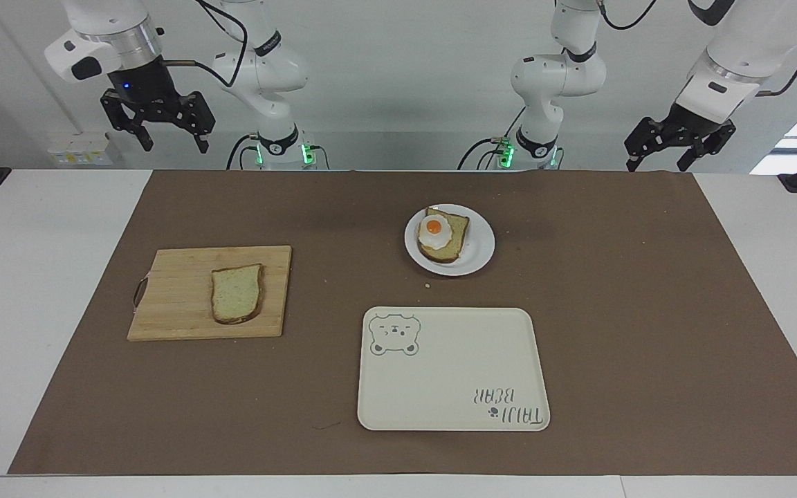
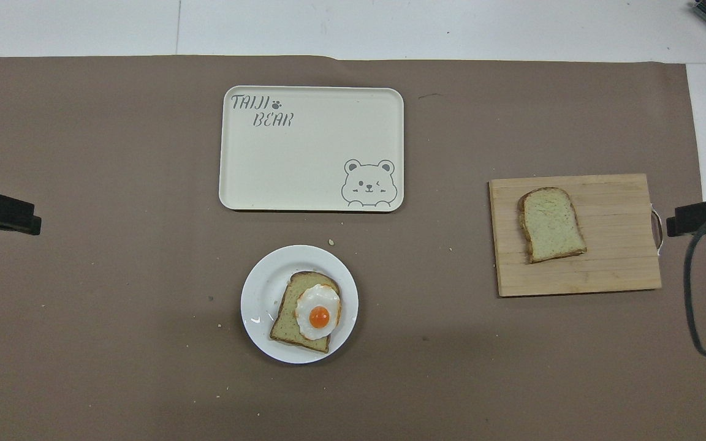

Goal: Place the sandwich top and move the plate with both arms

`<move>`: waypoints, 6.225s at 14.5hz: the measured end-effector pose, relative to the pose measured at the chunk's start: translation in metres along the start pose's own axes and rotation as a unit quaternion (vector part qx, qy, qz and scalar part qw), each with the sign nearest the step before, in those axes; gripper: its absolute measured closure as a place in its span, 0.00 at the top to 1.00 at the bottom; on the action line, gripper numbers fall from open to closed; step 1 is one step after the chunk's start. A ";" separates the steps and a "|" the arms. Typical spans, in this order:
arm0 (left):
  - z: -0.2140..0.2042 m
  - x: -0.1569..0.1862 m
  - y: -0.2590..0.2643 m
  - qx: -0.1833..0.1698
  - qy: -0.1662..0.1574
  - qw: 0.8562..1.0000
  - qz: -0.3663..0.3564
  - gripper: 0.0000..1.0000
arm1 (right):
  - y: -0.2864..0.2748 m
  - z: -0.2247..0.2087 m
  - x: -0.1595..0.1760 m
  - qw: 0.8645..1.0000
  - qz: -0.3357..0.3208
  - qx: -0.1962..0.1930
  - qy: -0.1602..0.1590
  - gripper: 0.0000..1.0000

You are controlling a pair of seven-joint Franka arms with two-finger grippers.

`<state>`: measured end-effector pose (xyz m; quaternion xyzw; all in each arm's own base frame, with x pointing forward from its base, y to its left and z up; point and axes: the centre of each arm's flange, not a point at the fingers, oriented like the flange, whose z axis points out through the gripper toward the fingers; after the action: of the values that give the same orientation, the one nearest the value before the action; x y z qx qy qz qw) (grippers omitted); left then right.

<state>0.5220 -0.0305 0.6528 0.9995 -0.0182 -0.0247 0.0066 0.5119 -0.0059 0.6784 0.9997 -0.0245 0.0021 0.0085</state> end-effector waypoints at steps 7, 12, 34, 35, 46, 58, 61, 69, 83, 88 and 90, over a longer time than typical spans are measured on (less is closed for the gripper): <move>0.000 0.000 0.000 0.000 0.000 1.000 0.000 1.00 | 0.000 0.000 0.000 1.000 0.000 0.000 0.000 1.00; 0.000 0.000 0.000 0.000 0.000 1.000 0.000 1.00 | 0.000 0.001 0.000 1.000 0.000 0.000 -0.001 1.00; 0.000 0.000 0.000 0.000 0.000 1.000 0.000 1.00 | 0.000 0.002 0.000 1.000 0.000 0.000 -0.002 1.00; 0.000 0.000 0.000 0.000 0.000 1.000 0.000 1.00 | 0.000 0.002 0.000 1.000 0.000 0.000 -0.002 1.00; 0.000 0.000 0.000 0.000 0.000 1.000 0.000 1.00 | 0.000 0.013 -0.003 1.000 -0.001 0.000 -0.015 1.00; 0.000 0.000 0.000 0.000 0.000 1.000 0.000 1.00 | -0.006 0.091 0.013 0.999 -0.032 0.015 -0.006 1.00; 0.000 0.000 0.000 0.000 0.000 1.000 0.000 1.00 | -0.005 0.126 0.021 0.998 -0.056 0.015 0.002 1.00; 0.000 0.000 0.000 0.000 0.000 1.000 0.000 1.00 | -0.010 0.220 0.045 0.997 -0.065 0.032 -0.009 1.00; 0.000 0.000 0.000 0.000 0.000 1.000 0.000 1.00 | 0.041 0.347 0.067 0.993 -0.107 0.051 -0.015 1.00; 0.000 0.000 0.000 0.000 0.000 1.000 0.000 1.00 | 0.047 0.364 0.069 0.991 -0.106 0.082 -0.011 1.00; 0.000 0.000 0.000 0.000 0.000 1.000 0.000 1.00 | 0.049 0.366 0.069 0.990 -0.107 0.086 -0.010 0.95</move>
<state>0.5220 -0.0305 0.6528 0.9995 -0.0182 -0.0247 0.0066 0.5803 -0.0641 0.3135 0.9935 0.0831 -0.0067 -0.0772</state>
